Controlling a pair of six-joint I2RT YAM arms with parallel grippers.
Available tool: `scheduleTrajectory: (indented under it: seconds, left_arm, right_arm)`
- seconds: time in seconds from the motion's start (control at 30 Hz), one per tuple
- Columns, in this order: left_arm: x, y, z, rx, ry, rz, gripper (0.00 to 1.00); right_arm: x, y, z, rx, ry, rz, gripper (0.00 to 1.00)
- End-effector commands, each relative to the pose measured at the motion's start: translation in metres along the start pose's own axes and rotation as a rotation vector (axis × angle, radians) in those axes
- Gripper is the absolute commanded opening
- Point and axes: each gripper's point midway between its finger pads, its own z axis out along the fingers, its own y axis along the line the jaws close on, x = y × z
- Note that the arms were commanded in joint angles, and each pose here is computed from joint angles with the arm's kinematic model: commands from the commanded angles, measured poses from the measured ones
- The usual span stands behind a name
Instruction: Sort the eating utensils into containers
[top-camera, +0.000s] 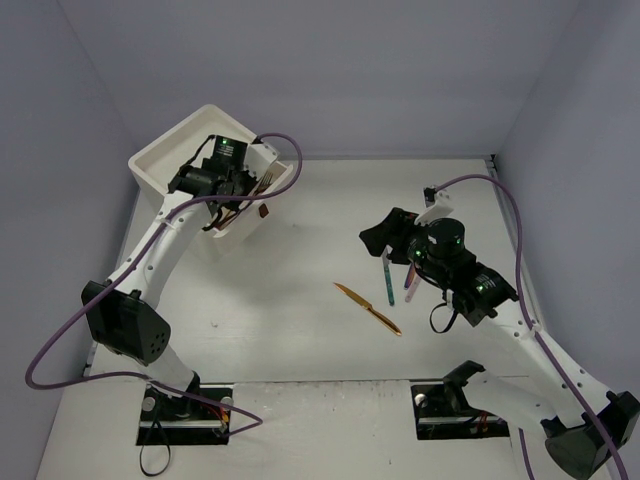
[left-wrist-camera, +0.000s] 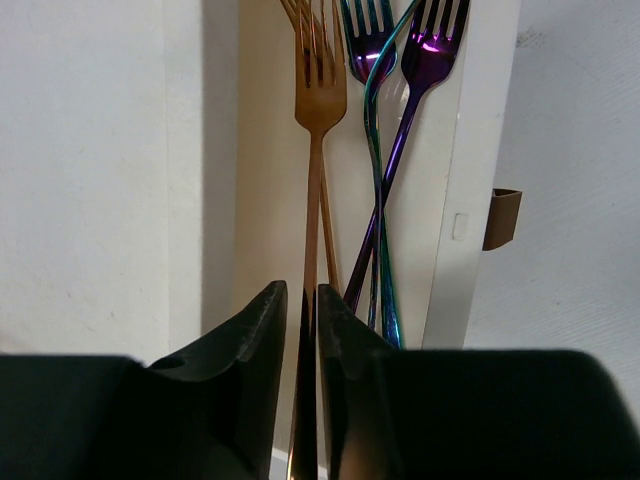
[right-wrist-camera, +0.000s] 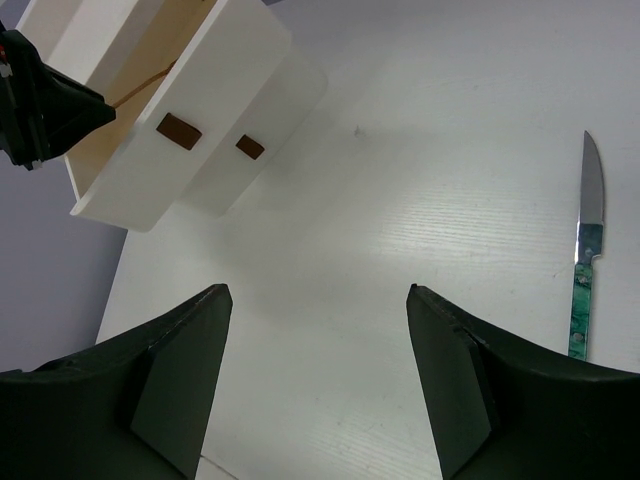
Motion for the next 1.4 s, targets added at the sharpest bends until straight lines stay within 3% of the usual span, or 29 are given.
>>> scheduleTrajectory:
  seconds: [0.0, 0.2, 0.57, 0.77, 0.9, 1.1, 1.37]
  left_arm:
    - [-0.021, 0.021, -0.018, -0.064, -0.080, -0.044, 0.21]
    - [-0.022, 0.021, -0.020, -0.066, -0.084, -0.054, 0.36]
    - [-0.028, 0.019, -0.030, -0.046, -0.123, -0.094, 0.50]
    - [-0.045, 0.009, -0.055, 0.024, -0.222, -0.180, 0.67]
    - [-0.061, -0.018, -0.068, 0.175, -0.301, -0.234, 0.67]
    - [-0.068, -0.050, -0.066, 0.227, -0.301, -0.205, 0.66]
    - [-0.074, -0.100, -0.042, 0.310, -0.248, -0.184, 0.46]
  right_arm:
    - [-0.014, 0.010, -0.003, -0.045, -0.049, -0.005, 0.68]
    - [-0.012, 0.009, -0.002, -0.046, -0.044, -0.004, 0.68]
    - [-0.012, 0.010, -0.002, -0.052, -0.039, -0.002, 0.68]
    - [-0.011, 0.010, -0.001, -0.053, -0.033, -0.004, 0.68]
    - [-0.006, 0.007, 0.001, -0.045, -0.021, -0.005, 0.68]
    - [-0.005, 0.008, 0.002, -0.050, -0.015, -0.001, 0.68]
    - [-0.004, 0.007, 0.000, -0.052, -0.017, 0.003, 0.68]
